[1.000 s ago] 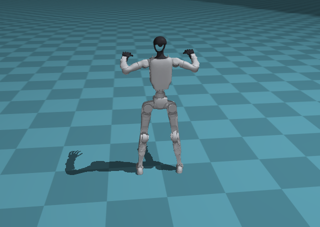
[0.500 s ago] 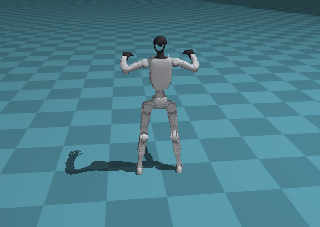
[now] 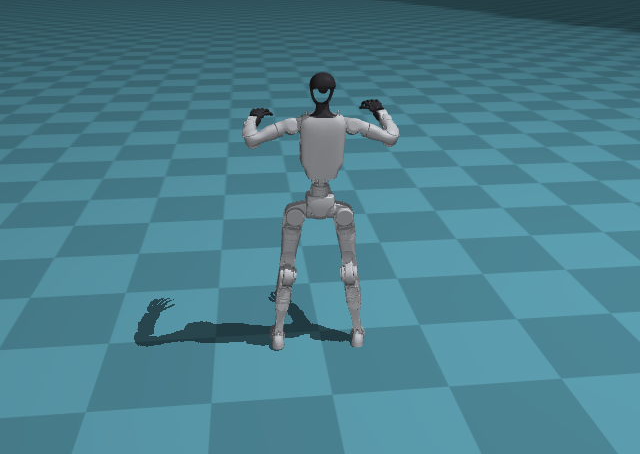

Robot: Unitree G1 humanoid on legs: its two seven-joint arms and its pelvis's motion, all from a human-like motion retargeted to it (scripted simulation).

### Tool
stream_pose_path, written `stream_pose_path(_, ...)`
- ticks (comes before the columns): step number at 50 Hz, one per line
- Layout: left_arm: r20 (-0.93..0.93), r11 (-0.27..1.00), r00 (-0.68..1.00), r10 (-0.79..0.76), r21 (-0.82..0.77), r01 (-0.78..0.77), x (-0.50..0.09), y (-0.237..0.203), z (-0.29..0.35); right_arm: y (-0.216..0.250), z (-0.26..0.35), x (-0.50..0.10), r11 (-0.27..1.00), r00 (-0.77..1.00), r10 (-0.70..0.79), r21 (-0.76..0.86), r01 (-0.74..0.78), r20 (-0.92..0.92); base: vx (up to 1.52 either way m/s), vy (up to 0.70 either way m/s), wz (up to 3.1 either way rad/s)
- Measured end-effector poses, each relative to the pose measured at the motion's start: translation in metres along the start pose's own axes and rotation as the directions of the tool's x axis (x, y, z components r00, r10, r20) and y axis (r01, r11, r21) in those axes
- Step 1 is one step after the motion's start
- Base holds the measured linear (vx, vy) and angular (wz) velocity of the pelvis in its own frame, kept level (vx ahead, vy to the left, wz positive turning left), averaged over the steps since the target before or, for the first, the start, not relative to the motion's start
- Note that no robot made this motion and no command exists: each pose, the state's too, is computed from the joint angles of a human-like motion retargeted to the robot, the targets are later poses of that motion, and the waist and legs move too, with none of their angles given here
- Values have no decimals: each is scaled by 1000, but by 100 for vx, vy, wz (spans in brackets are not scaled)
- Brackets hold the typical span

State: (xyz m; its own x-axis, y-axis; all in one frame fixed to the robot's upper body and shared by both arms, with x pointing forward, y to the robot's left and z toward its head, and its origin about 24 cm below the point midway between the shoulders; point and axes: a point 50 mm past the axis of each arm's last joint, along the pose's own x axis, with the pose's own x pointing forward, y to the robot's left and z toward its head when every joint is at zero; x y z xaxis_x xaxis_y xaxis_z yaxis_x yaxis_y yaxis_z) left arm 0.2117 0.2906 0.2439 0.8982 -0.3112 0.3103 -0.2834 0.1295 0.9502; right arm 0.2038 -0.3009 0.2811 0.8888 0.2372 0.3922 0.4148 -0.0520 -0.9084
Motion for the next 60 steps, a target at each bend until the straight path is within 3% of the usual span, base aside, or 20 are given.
stream_pose_path(6, -74, 968, 970, 230, -90, -236, 13, -30, -7, 23, 9, 15, 947, 950, -312, 69, 313, -32, -7, -5, -23)
stream_pose_path(12, -173, 841, 842, 511, -102, -531, 18, -60, 5, 44, 31, 14, 828, 832, -549, 86, 555, -80, -8, -2, -12)
stream_pose_path(18, -326, 679, 661, 676, -74, -731, -11, -80, 21, 57, 38, -20, 719, 721, -660, 102, 688, -210, -2, 6, -10)
stream_pose_path(24, -440, 658, 594, 674, -8, -753, -51, -94, 21, 66, 34, -62, 709, 677, -657, 32, 704, -331, 3, 14, -11)
stream_pose_path(30, -259, 636, 601, 756, 69, -769, -50, -61, 28, 47, 33, -80, 720, 684, -681, -72, 690, -262, 2, 14, -7)
stream_pose_path(37, 165, 355, 351, 922, 5, -935, -9, 35, 70, -29, 44, -40, 512, 530, -844, -166, 843, 89, 0, 5, -5)
stream_pose_path(43, 369, 361, 399, 839, 172, -917, 71, 110, 78, -95, 62, 40, 385, 411, -868, -144, 911, 277, -2, -2, 4)
stream_pose_path(49, 236, 520, 622, 747, 375, -767, 176, 139, 62, -126, 73, 144, 433, 462, -842, -162, 887, 277, -9, -8, 16)
stream_pose_path(54, -35, 702, 770, 637, 438, -561, 212, 106, 20, -98, 71, 207, 614, 645, -747, -204, 762, 162, -12, -9, 10)
stream_pose_path(60, -276, 857, 843, 461, 384, -343, 193, 8, -31, -3, 65, 221, 832, 852, -520, -192, 520, 56, -13, -8, 5)
